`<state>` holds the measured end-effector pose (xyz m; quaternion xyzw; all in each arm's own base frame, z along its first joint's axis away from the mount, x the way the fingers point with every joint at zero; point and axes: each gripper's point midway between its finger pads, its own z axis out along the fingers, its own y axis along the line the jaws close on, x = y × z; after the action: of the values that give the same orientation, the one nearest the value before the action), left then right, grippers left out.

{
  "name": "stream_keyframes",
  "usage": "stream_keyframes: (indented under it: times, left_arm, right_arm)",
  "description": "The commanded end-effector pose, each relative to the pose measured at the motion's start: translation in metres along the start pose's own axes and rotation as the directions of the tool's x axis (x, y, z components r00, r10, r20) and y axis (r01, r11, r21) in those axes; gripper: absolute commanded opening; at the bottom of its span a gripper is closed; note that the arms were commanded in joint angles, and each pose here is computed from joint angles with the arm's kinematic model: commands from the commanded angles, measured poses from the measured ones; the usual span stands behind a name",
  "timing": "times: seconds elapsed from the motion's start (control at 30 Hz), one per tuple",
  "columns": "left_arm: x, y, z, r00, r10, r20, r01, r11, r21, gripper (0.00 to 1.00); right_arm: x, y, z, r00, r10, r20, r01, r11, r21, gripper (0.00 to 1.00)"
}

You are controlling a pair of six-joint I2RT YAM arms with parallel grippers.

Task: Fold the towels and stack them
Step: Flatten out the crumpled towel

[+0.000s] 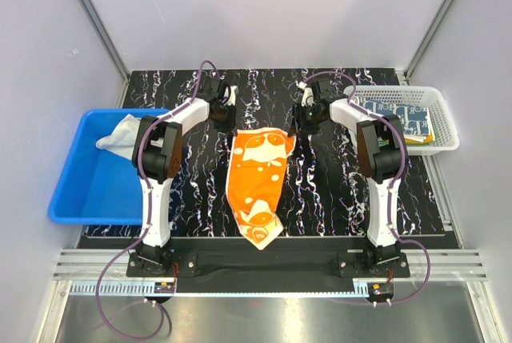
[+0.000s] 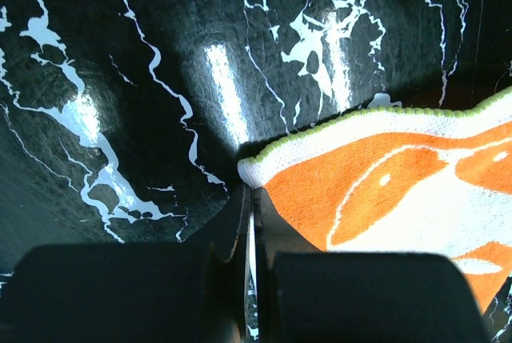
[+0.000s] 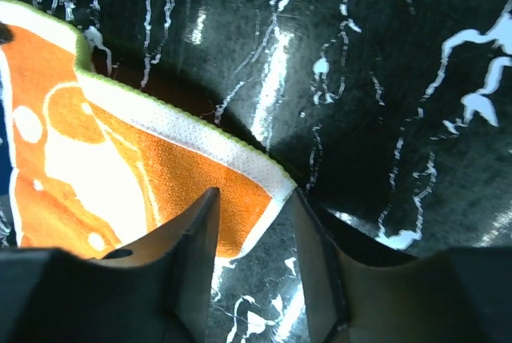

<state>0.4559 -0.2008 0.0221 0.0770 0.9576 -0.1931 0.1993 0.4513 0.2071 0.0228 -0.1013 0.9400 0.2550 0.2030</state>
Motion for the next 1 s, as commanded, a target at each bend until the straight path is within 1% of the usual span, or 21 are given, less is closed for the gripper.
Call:
stream_keyframes:
  times: [0.0, 0.23, 0.37, 0.43, 0.53, 0.6, 0.73, 0.77, 0.83, 0.9, 0.97]
  left_arm:
    - [0.020, 0.014, 0.006, 0.997, -0.003, -0.082, -0.001, 0.999, -0.049, 0.00]
    - [0.021, 0.012, 0.007, 0.996, -0.011, -0.087, 0.007, 0.999, -0.037, 0.00]
    - [0.021, 0.012, 0.008, 0.996, -0.012, -0.090, 0.008, 0.999, -0.037, 0.00]
    - [0.021, 0.012, 0.007, 0.996, -0.010, -0.091, 0.007, 0.999, -0.040, 0.00]
    - [0.019, 0.014, 0.006, 0.996, -0.008, -0.088, 0.004, 0.999, -0.048, 0.00]
    - [0.019, 0.013, 0.006, 0.996, -0.007, -0.088, 0.003, 0.999, -0.049, 0.00]
    - [0.018, 0.012, 0.006, 0.996, -0.013, -0.084, 0.009, 0.999, -0.044, 0.00]
    - [0.019, 0.011, 0.005, 0.996, -0.014, -0.086, 0.010, 0.999, -0.043, 0.00]
    - [0.017, 0.011, 0.004, 0.997, -0.011, -0.082, 0.007, 0.999, -0.042, 0.00]
    - [0.016, 0.010, 0.001, 0.997, -0.010, -0.079, 0.007, 0.999, -0.043, 0.00]
    - [0.009, 0.007, -0.004, 0.998, -0.005, -0.063, 0.002, 0.999, -0.039, 0.00]
  right_arm:
    - [-0.009, -0.010, 0.001, 0.999, -0.031, 0.008, 0.031, 0.997, 0.066, 0.50]
    - [0.005, -0.023, 0.009, 0.998, -0.053, -0.033, 0.057, 0.993, 0.106, 0.49]
    - [0.012, -0.023, 0.010, 0.997, -0.057, -0.058, 0.062, 0.994, 0.094, 0.43]
    - [0.020, -0.018, 0.011, 0.995, -0.051, -0.086, 0.057, 0.996, 0.062, 0.39]
    - [0.034, -0.012, 0.011, 0.991, -0.035, -0.131, 0.038, 0.999, 0.019, 0.39]
    - [0.037, -0.012, 0.013, 0.991, -0.029, -0.127, 0.031, 0.999, 0.010, 0.37]
    - [0.038, -0.015, 0.016, 0.991, -0.019, -0.129, 0.022, 0.999, 0.024, 0.27]
    - [0.036, -0.016, 0.016, 0.993, -0.020, -0.120, 0.023, 0.999, 0.026, 0.20]
    - [0.034, -0.017, 0.014, 0.993, -0.025, -0.111, 0.029, 0.999, 0.038, 0.12]
    - [0.027, -0.018, 0.010, 0.994, -0.038, -0.102, 0.044, 0.997, 0.056, 0.00]
    - [0.021, -0.021, 0.005, 0.995, -0.041, -0.096, 0.050, 0.995, 0.085, 0.00]
